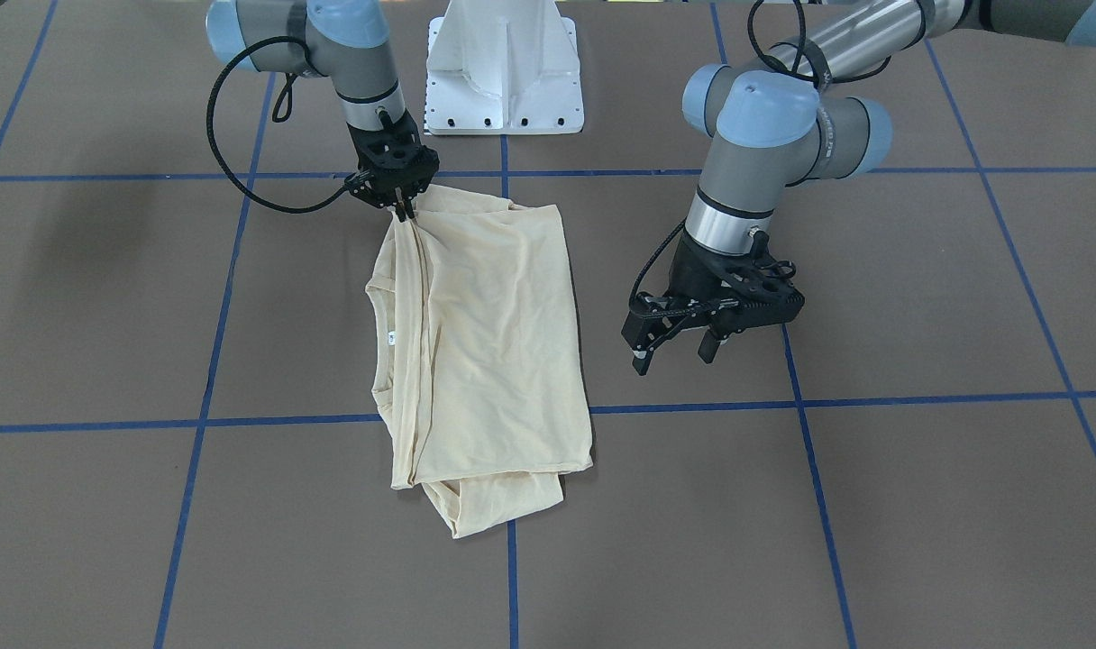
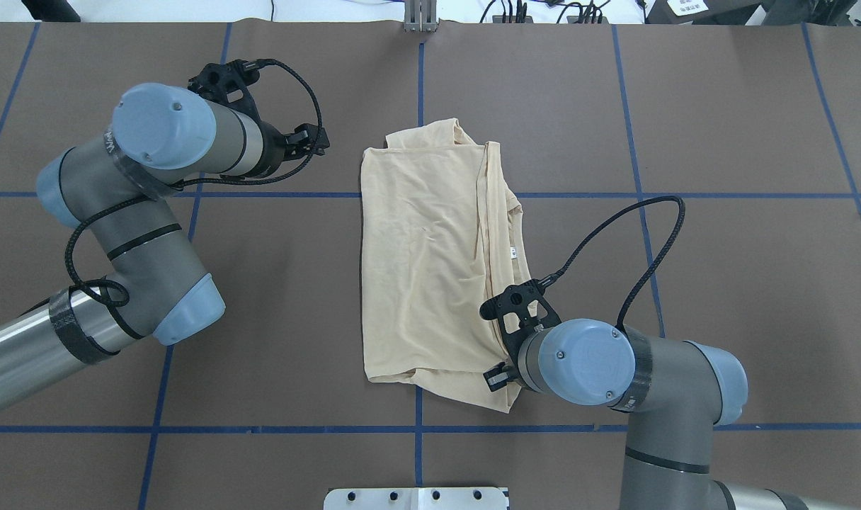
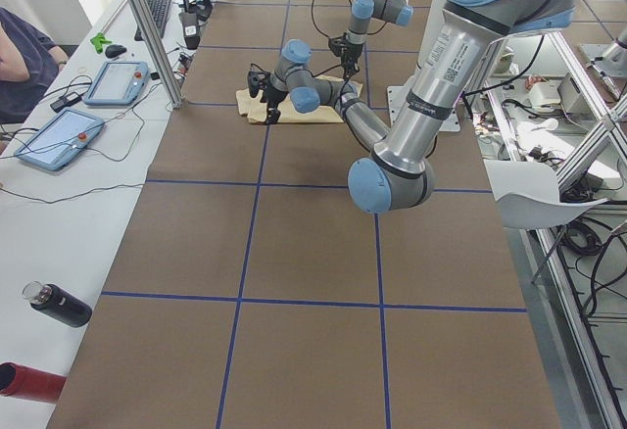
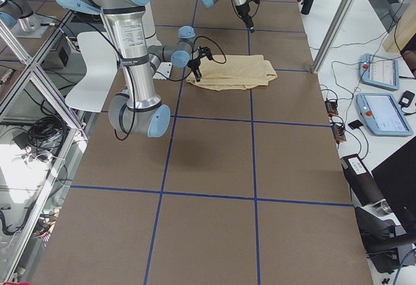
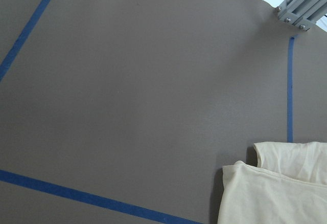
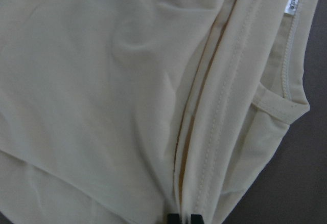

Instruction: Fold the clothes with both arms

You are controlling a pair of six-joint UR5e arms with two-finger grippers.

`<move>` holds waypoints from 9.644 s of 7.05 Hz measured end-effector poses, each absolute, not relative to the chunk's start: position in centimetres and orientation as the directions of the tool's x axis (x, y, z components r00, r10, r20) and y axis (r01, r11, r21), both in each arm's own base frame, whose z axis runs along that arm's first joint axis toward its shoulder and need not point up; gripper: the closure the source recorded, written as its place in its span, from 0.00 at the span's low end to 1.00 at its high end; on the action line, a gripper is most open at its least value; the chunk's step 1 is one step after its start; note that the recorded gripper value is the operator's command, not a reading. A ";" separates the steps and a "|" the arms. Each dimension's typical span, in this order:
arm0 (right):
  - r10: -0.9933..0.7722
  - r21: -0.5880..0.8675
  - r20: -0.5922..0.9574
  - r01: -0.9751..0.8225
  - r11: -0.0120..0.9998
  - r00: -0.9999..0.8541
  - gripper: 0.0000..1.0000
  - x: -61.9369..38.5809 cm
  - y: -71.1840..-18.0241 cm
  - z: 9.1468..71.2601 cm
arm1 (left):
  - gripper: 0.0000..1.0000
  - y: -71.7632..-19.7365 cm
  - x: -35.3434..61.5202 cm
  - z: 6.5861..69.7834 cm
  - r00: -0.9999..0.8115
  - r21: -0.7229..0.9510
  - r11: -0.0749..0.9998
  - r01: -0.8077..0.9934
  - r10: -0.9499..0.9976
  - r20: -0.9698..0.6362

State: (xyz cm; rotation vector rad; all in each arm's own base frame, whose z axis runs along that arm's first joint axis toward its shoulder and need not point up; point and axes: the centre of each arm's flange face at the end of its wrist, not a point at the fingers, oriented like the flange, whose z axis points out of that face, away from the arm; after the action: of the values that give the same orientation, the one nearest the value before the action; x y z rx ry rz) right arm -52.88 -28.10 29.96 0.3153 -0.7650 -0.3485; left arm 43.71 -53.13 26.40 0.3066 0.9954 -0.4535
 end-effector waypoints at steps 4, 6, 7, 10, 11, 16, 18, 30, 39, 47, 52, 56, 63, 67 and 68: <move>-0.370 0.348 0.647 0.173 0.921 0.666 1.00 -52.0 -28.0 30.1 | 0.00 -53.4 44.1 27.0 0.469 0.041 0.865 0.500 -0.231 -0.853; -0.268 0.240 0.686 0.137 0.961 0.677 1.00 -51.6 -27.6 31.2 | 0.00 -53.5 44.2 27.1 0.471 0.041 0.865 0.500 -0.231 -0.852; -0.212 0.180 0.695 0.120 0.976 0.687 1.00 -51.1 -27.6 32.1 | 0.00 -53.5 44.3 27.1 0.471 0.041 0.865 0.500 -0.231 -0.851; -0.108 0.059 0.725 0.096 0.994 0.680 0.00 -48.4 -30.7 32.9 | 0.00 -53.5 44.3 27.0 0.471 0.043 0.865 0.500 -0.230 -0.851; -0.092 0.048 0.736 0.084 0.995 0.670 0.00 -47.7 -31.7 32.5 | 0.00 -53.5 44.3 27.1 0.472 0.044 0.865 0.500 -0.230 -0.851; -0.088 0.141 0.737 -0.025 0.990 0.670 0.00 -48.6 -38.6 28.9 | 0.00 -53.7 44.4 27.2 0.473 0.045 0.865 0.500 -0.229 -0.851; -0.109 0.173 0.708 -0.021 0.985 0.698 0.00 -49.7 -41.2 29.4 | 0.00 -53.7 44.4 27.3 0.474 0.044 0.865 0.499 -0.230 -0.850; -0.153 0.168 0.637 0.058 0.984 0.756 0.00 -51.9 -43.7 33.7 | 0.00 -53.9 44.7 27.5 0.478 0.042 0.866 0.499 -0.235 -0.847; -0.170 0.238 0.691 0.000 0.971 0.702 0.00 -48.2 -51.6 27.6 | 0.00 -53.9 44.6 27.2 0.469 0.053 0.867 0.496 -0.217 -0.856; -0.184 0.214 0.648 0.055 0.975 0.739 0.00 -53.6 -53.6 32.4 | 0.00 -54.2 44.9 27.9 0.471 0.053 0.867 0.495 -0.216 -0.856; -0.147 0.158 0.660 0.055 0.986 0.736 0.00 -50.2 -54.5 34.8 | 0.00 -54.3 45.2 28.1 0.463 0.055 0.867 0.495 -0.209 -0.862; -0.131 0.145 0.670 0.044 0.988 0.731 0.00 -49.0 -55.3 34.9 | 0.00 -54.4 45.1 28.2 0.462 0.055 0.866 0.497 -0.210 -0.862; -0.121 0.148 0.738 0.015 0.989 0.663 0.00 -46.1 -53.2 31.6 | 0.00 -53.9 44.5 28.2 0.412 0.060 0.871 0.488 -0.169 -0.895; -0.133 0.176 0.679 0.015 0.984 0.722 0.00 -50.4 -57.5 31.3 | 0.00 -53.6 44.5 27.7 0.408 0.061 0.875 0.480 -0.161 -0.899; -0.145 0.194 0.658 0.020 0.981 0.739 0.00 -51.0 -58.4 31.5 | 0.00 -53.6 44.6 27.5 0.407 0.062 0.875 0.480 -0.160 -0.899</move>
State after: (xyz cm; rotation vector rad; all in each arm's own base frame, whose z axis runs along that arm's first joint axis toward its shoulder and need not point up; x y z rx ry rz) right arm -50.95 -58.36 31.53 0.1793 -0.7345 -0.0910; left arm 44.58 -53.62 27.55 0.3349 1.0820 -0.4133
